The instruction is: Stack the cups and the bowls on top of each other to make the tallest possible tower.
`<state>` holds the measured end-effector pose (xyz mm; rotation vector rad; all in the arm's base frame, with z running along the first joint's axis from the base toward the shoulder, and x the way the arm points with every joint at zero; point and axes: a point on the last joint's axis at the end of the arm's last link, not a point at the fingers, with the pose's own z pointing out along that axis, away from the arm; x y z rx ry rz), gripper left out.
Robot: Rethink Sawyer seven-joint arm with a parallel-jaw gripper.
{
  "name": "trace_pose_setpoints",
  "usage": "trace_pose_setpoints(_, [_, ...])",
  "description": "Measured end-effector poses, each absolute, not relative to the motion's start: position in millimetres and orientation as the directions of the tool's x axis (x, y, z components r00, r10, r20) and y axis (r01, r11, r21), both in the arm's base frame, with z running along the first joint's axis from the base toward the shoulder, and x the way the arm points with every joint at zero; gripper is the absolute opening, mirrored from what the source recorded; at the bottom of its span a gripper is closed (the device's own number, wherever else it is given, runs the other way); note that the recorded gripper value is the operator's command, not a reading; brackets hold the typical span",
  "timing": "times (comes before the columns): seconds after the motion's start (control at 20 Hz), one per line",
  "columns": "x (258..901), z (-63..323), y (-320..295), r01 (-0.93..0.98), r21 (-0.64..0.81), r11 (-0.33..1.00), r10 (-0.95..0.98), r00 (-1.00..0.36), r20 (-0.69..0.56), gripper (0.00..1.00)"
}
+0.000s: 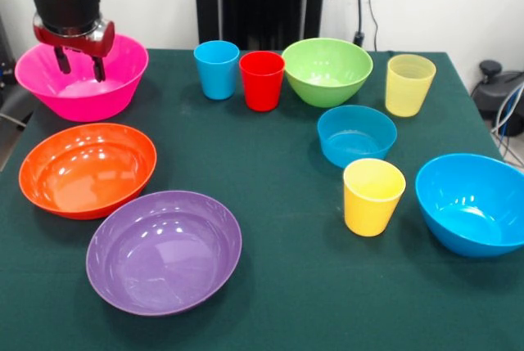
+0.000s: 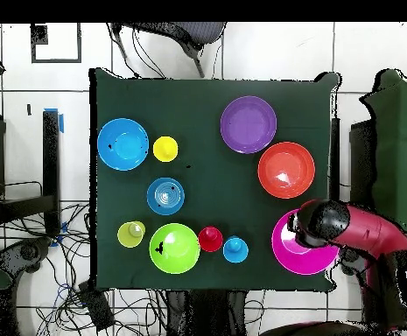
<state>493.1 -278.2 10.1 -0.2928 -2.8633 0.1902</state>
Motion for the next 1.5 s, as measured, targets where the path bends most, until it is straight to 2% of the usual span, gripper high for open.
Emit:
trace_pose_setpoints(1.1, [569,60,-226,0.223,-0.056,0.973,0.228,-0.966,0.123,1.0])
trace_pose_setpoints(1.5, [573,46,-193,0.182,-0.053,0.982,0.188,-0.97,0.154,1.0])
